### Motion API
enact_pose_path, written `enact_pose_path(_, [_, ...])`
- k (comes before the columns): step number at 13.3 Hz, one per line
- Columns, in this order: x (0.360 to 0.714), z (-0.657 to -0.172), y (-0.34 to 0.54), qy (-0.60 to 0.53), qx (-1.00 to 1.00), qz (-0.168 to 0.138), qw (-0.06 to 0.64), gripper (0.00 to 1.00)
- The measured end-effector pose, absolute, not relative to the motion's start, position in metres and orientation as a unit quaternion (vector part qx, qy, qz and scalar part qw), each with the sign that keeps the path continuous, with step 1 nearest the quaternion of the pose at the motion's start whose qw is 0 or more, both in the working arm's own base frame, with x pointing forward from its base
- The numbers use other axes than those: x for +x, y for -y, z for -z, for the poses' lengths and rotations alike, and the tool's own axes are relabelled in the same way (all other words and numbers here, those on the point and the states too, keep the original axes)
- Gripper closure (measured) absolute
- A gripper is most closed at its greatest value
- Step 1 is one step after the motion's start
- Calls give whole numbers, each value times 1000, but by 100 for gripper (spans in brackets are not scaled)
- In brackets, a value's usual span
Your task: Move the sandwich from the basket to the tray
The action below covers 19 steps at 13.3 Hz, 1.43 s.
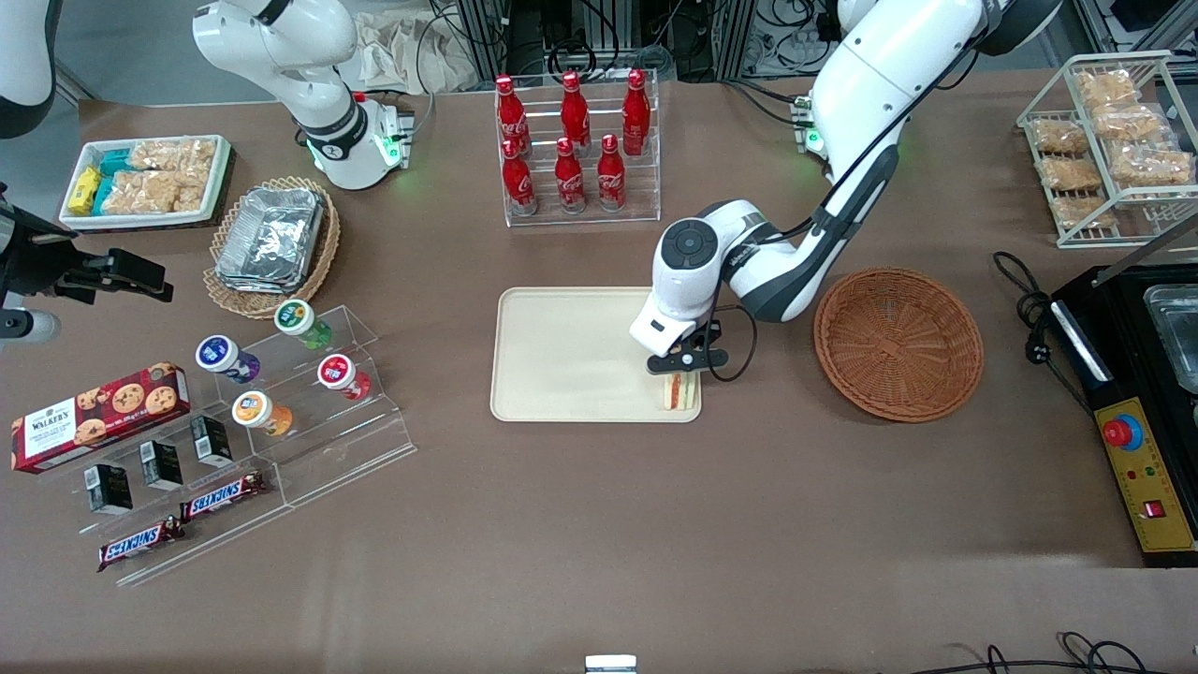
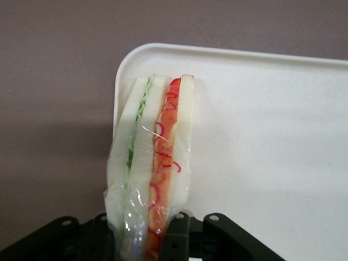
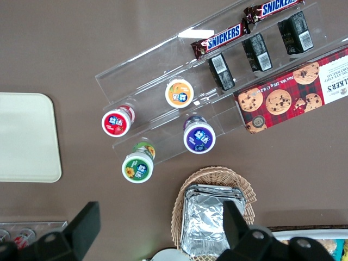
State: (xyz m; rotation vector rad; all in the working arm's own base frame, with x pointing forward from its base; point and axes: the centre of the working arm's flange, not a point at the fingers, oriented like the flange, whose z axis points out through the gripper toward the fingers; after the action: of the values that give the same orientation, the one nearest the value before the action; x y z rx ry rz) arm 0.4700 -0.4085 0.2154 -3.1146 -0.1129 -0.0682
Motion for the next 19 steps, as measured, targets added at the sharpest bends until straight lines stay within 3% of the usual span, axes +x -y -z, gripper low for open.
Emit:
enact_pose_path(1, [469, -216, 412, 38, -999, 28, 14, 76])
enact_pose_path(8, [485, -237, 425, 77, -995, 59, 1, 5])
enact_pose_path(9, [489, -245, 425, 82, -995, 62, 7, 0])
enact_pose_path(13, [504, -319, 413, 104, -991, 74, 47, 0])
enact_pose_path(19, [538, -483, 279, 46, -999, 12, 24, 0])
